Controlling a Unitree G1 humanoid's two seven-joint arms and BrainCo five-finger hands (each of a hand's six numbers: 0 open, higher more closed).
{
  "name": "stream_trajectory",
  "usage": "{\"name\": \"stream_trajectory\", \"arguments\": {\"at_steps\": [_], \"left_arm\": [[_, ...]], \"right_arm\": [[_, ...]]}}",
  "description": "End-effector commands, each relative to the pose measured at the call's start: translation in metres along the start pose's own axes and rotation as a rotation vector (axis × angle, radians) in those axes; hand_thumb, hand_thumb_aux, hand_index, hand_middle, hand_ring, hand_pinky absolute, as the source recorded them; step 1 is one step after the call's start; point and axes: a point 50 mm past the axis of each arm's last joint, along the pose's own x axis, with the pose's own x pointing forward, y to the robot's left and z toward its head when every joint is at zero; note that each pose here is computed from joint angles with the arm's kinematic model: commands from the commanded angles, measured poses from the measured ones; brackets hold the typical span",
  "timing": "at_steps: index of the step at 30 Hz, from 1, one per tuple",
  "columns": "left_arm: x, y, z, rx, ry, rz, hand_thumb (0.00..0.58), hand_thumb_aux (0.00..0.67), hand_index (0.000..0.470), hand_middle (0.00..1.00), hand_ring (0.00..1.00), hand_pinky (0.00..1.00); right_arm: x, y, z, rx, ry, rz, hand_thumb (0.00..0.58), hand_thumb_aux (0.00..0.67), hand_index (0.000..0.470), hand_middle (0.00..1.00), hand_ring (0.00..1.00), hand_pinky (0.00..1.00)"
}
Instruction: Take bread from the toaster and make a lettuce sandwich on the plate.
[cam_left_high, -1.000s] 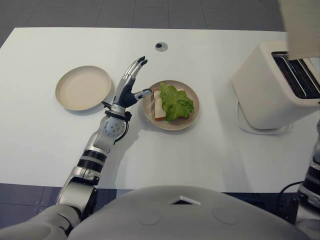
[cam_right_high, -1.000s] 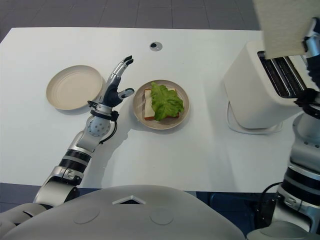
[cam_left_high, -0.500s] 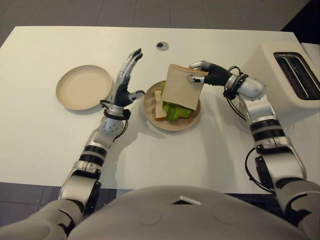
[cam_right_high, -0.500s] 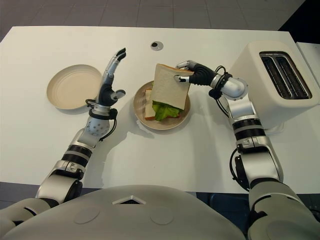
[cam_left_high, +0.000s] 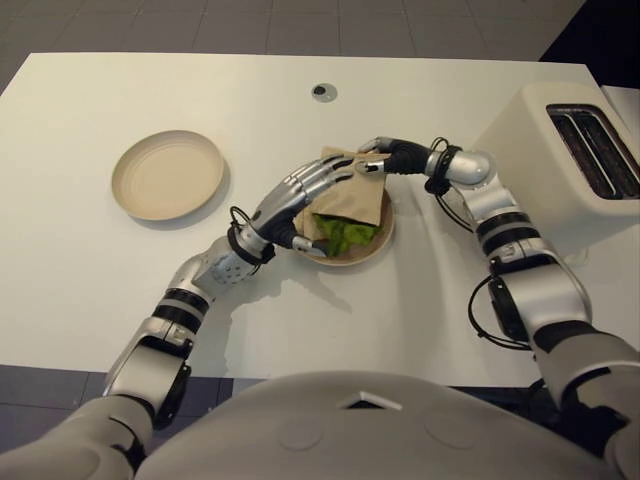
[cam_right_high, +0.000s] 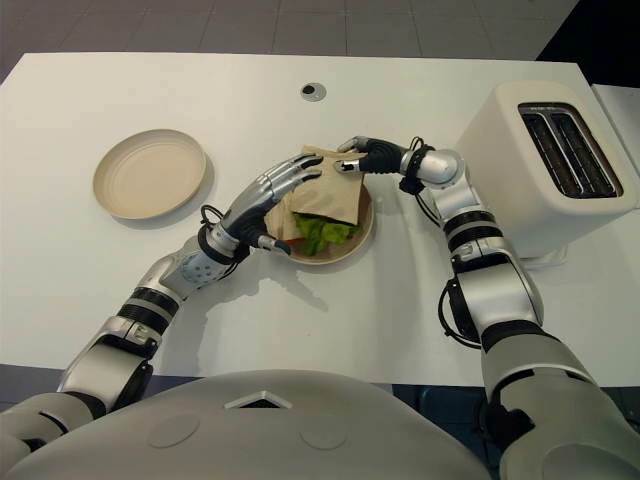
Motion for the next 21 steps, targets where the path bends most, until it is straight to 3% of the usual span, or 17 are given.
{"name": "stream_trajectory", "arguments": {"at_steps": [1, 4, 6, 7, 8, 9, 10, 12, 13, 16, 21], "left_arm": [[-0.004, -0.005, -0.002, 0.038, -0.002, -0.108, 0.049, 0.029, 0.020, 0.00, 0.00, 0.00], [-0.015, -0.023, -0.008, 0.031, 0.052, -0.277, 0.075, 0.045, 0.031, 0.00, 0.00, 0.00], [-0.025, -0.034, -0.016, 0.021, 0.111, -0.407, 0.000, 0.000, 0.000, 0.00, 0.00, 0.00], [-0.031, -0.037, -0.020, 0.009, 0.147, -0.452, 0.075, 0.045, 0.031, 0.00, 0.00, 0.00], [-0.038, -0.041, -0.023, 0.002, 0.179, -0.506, 0.027, 0.016, 0.011, 0.00, 0.00, 0.00], [-0.044, -0.042, -0.025, -0.008, 0.205, -0.532, 0.071, 0.042, 0.029, 0.00, 0.00, 0.00], [-0.047, -0.042, -0.025, -0.019, 0.214, -0.537, 0.066, 0.039, 0.028, 0.00, 0.00, 0.00], [-0.035, -0.026, -0.019, 0.002, 0.152, -0.398, 0.053, 0.032, 0.022, 0.00, 0.00, 0.00], [-0.025, -0.011, -0.013, 0.030, 0.090, -0.281, 0.000, 0.000, 0.000, 0.00, 0.00, 0.00], [-0.004, 0.022, 0.011, 0.111, -0.072, -0.028, 0.000, 0.000, 0.000, 0.00, 0.00, 0.00], [0.001, 0.037, 0.034, 0.194, -0.168, 0.064, 0.000, 0.000, 0.000, 0.00, 0.00, 0.00]], "right_arm": [[0.015, 0.024, -0.007, -0.027, 0.045, 0.079, 0.580, 0.670, 0.470, 1.00, 1.00, 1.00], [0.017, 0.028, -0.013, -0.105, 0.088, 0.072, 0.580, 0.670, 0.470, 1.00, 1.00, 1.00], [0.015, 0.027, -0.015, -0.138, 0.097, 0.047, 0.580, 0.670, 0.470, 1.00, 1.00, 1.00], [0.015, 0.025, -0.014, -0.148, 0.093, 0.033, 0.580, 0.670, 0.470, 1.00, 1.00, 1.00], [0.014, 0.023, -0.013, -0.152, 0.082, 0.020, 0.580, 0.670, 0.470, 1.00, 1.00, 1.00], [0.014, 0.022, -0.012, -0.155, 0.073, 0.011, 0.580, 0.670, 0.470, 1.00, 1.00, 1.00], [0.014, 0.021, -0.010, -0.158, 0.063, 0.005, 0.580, 0.670, 0.470, 1.00, 1.00, 1.00], [0.014, 0.019, -0.006, -0.136, 0.013, -0.009, 0.580, 0.670, 0.470, 1.00, 1.00, 1.00], [0.013, 0.017, -0.002, -0.094, -0.031, -0.023, 0.580, 0.670, 0.470, 1.00, 1.00, 1.00], [0.010, 0.010, 0.008, 0.059, -0.149, -0.046, 0.580, 0.670, 0.470, 1.00, 1.00, 1.00], [0.011, 0.008, 0.025, 0.197, -0.290, 0.028, 0.580, 0.670, 0.470, 1.00, 1.00, 1.00]]}}
